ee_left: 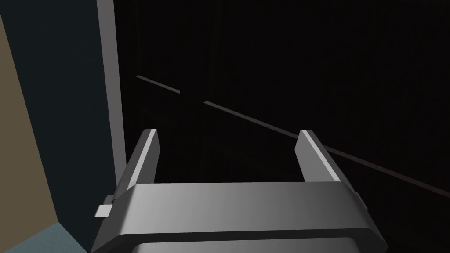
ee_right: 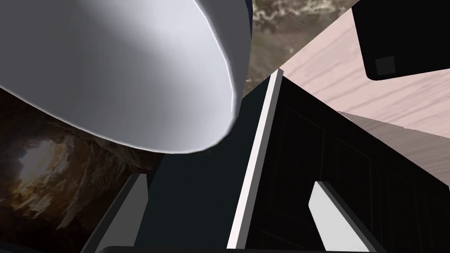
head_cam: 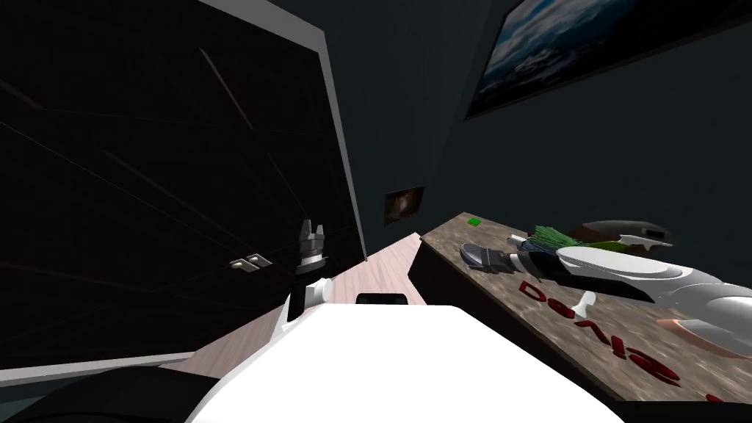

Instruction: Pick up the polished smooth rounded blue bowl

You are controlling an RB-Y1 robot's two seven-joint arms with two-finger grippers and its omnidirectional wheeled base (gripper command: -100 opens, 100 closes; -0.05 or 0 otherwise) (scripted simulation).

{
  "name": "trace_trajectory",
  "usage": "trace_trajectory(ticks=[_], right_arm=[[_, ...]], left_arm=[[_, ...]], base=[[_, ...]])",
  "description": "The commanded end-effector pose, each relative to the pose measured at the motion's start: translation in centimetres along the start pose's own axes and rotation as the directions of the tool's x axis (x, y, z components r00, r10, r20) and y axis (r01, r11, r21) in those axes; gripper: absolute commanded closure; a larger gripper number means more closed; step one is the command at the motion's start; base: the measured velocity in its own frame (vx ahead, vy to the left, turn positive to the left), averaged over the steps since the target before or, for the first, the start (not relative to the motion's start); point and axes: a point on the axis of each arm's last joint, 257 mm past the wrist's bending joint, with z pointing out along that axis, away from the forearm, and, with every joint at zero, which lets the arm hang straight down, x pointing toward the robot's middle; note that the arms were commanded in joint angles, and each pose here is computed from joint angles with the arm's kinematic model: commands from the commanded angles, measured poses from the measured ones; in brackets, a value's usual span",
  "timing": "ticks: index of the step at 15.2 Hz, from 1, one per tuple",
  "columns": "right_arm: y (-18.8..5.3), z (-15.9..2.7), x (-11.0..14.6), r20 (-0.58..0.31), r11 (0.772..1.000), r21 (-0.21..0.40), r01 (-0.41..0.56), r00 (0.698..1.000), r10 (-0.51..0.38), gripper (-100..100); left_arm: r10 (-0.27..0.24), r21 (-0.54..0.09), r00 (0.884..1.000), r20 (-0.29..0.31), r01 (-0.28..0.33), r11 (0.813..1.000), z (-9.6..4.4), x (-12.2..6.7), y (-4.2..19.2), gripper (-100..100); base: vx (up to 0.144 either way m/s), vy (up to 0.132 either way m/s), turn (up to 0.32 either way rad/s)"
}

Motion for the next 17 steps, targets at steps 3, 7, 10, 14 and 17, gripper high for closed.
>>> trace_trajectory(ticks=[3, 7, 10, 14, 17], right_arm=[[0.7, -2.3, 4.5, -0.146, 0.997, -0.054, 0.054, 0.987, -0.061, -100], [1.1, -3.0, 5.9, -0.187, 0.995, -0.076, 0.063, 0.979, -0.076, -100], [2.5, -4.7, 9.1, -0.276, 0.988, -0.139, 0.069, 0.955, -0.105, -100], [3.0, -5.3, 10.2, -0.301, 0.985, -0.162, 0.065, 0.947, -0.112, -100], [4.6, -4.3, 12.4, -0.309, 0.987, -0.152, 0.046, 0.947, -0.092, -100]], left_arm=[[0.000, 0.000, 1.000, 0.000, 0.000, 1.000, 0.0, 0.0, 0.0, 0], [0.000, 0.000, 1.000, 0.000, 0.000, 1.000, 0.0, 0.0, 0.0, 0], [0.000, 0.000, 1.000, 0.000, 0.000, 1.000, 0.0, 0.0, 0.0, 0], [0.000, 0.000, 1.000, 0.000, 0.000, 1.000, 0.0, 0.0, 0.0, 0], [0.000, 0.000, 1.000, 0.000, 0.000, 1.000, 0.0, 0.0, 0.0, 0]], base=[[0.036, -0.023, 0.096], [0.025, -0.018, 0.079], [0.014, -0.004, 0.076], [0.011, 0.000, 0.048], [0.024, 0.005, 0.106]])
